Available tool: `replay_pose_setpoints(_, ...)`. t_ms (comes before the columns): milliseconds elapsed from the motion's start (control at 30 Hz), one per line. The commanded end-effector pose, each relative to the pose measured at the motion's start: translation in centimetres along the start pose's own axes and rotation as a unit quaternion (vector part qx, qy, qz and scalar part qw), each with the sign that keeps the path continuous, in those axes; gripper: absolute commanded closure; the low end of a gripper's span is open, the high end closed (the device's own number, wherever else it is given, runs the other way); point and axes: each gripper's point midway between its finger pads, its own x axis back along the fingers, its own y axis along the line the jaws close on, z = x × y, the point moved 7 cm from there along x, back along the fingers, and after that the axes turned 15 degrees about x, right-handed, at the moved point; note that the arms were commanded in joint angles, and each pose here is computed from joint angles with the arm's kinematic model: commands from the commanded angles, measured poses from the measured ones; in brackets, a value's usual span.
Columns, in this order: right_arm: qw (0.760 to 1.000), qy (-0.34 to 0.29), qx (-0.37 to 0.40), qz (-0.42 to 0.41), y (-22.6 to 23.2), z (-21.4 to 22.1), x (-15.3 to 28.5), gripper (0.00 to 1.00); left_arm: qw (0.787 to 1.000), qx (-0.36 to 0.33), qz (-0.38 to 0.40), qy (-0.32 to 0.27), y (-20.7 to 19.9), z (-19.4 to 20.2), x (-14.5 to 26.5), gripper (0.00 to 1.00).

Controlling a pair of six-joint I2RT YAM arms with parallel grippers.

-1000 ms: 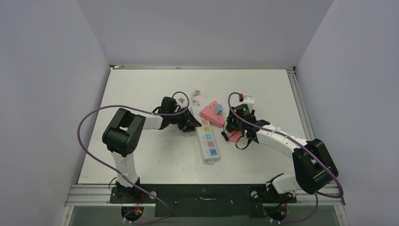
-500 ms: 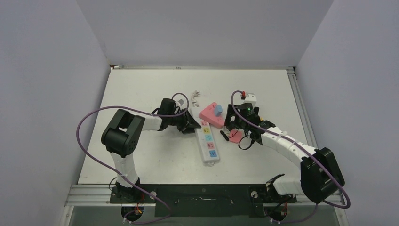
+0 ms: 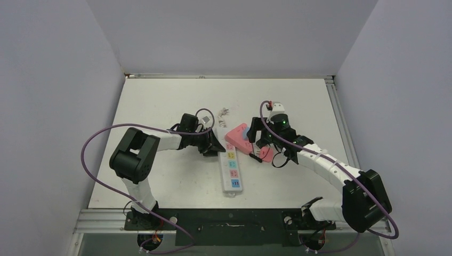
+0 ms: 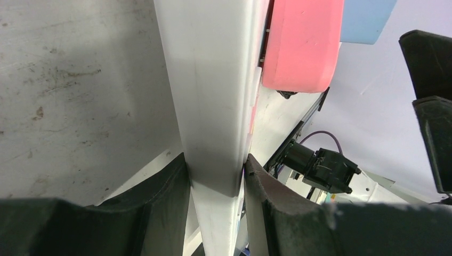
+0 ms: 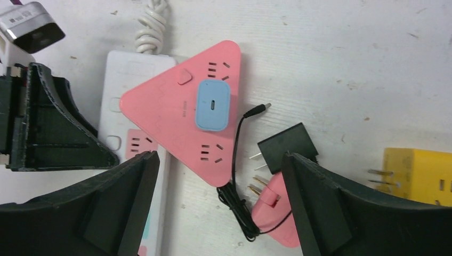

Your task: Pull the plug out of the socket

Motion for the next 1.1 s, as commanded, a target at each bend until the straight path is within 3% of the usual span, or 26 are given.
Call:
replay_pose_setpoints(0,0.998,-0.038,-0.032,-0.046,1.4,-2.9,-1.2,0.15,0.999,-0.007,-0.039,0.009,1.3,0.6,0.1,1.00)
replay_pose_setpoints(333,0.997,-0.007,-0.050,-0.058,2.2,-2.6,-5.0,0.35,0.999,-0.012,-0.032,0.015,0.7,0.9,0.0,1.00)
replay_pose_setpoints(967,0.999,0.043,-0.002,0.033,2.6,-1.0,-6.6,0.50,0.999,-0.016,-0.034,0.010,0.4,0.7,-0.1,1.00)
replay_pose_setpoints(1067,0.998,0.043,-0.004,0.038,2.6,-1.0,-6.5,0.58,0.999,-0.016,-0.035,0.010,0.3,0.7,-0.1,1.00)
